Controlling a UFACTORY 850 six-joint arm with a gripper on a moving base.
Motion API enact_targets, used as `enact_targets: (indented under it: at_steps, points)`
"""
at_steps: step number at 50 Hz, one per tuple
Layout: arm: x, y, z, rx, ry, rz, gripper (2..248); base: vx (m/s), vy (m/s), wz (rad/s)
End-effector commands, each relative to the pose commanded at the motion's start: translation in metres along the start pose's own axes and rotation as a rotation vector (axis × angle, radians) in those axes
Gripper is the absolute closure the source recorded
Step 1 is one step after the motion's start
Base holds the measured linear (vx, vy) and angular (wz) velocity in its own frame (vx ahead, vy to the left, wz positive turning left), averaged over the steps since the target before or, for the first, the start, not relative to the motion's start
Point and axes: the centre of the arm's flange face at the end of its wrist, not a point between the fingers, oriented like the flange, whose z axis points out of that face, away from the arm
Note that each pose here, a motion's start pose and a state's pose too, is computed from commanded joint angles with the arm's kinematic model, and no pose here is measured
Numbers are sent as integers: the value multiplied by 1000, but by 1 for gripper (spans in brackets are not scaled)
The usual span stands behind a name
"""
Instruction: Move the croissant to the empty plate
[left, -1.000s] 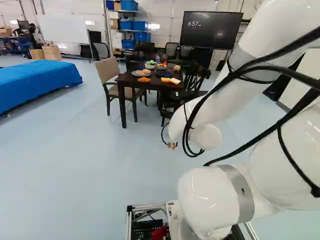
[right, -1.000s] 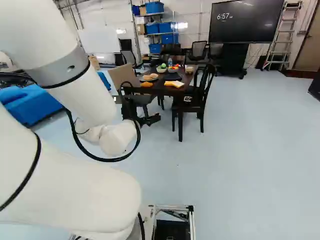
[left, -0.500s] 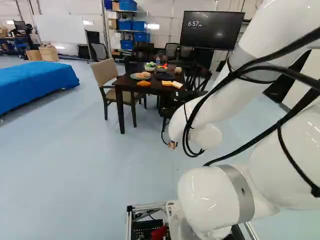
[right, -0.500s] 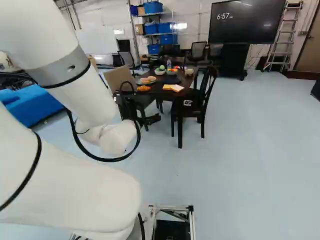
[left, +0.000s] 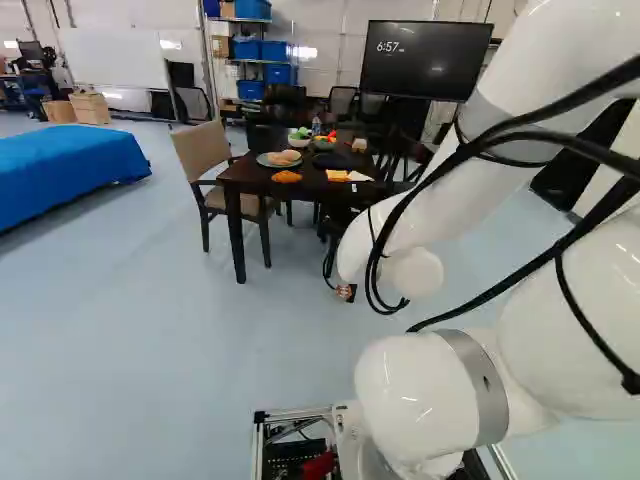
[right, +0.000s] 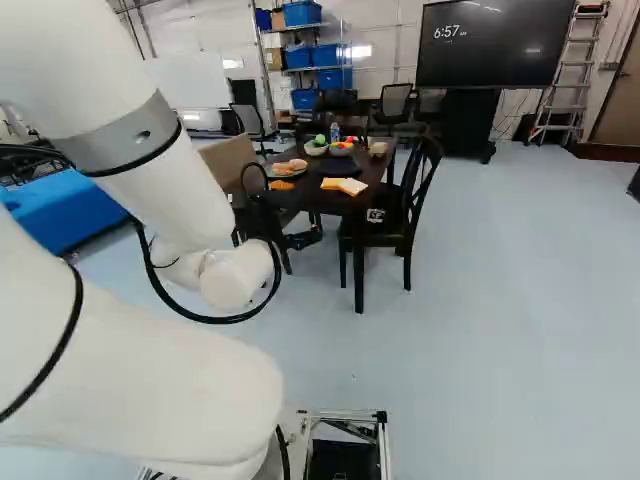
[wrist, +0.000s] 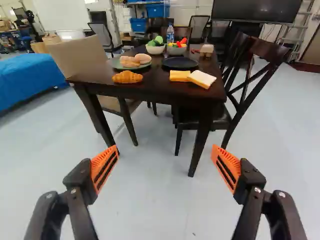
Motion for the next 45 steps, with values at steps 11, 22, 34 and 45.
enact_targets:
  at_steps: [11, 22, 34, 45]
  points:
    - [0, 0, 0, 0, 0, 0, 3, 272, 25, 100]
    - [0, 0, 0, 0, 0, 0, 3, 257, 40, 177]
    - [0, 0, 0, 0, 0, 0, 3, 259, 39, 179]
    - [0, 0, 0, 0, 0, 0, 3, 259, 39, 172]
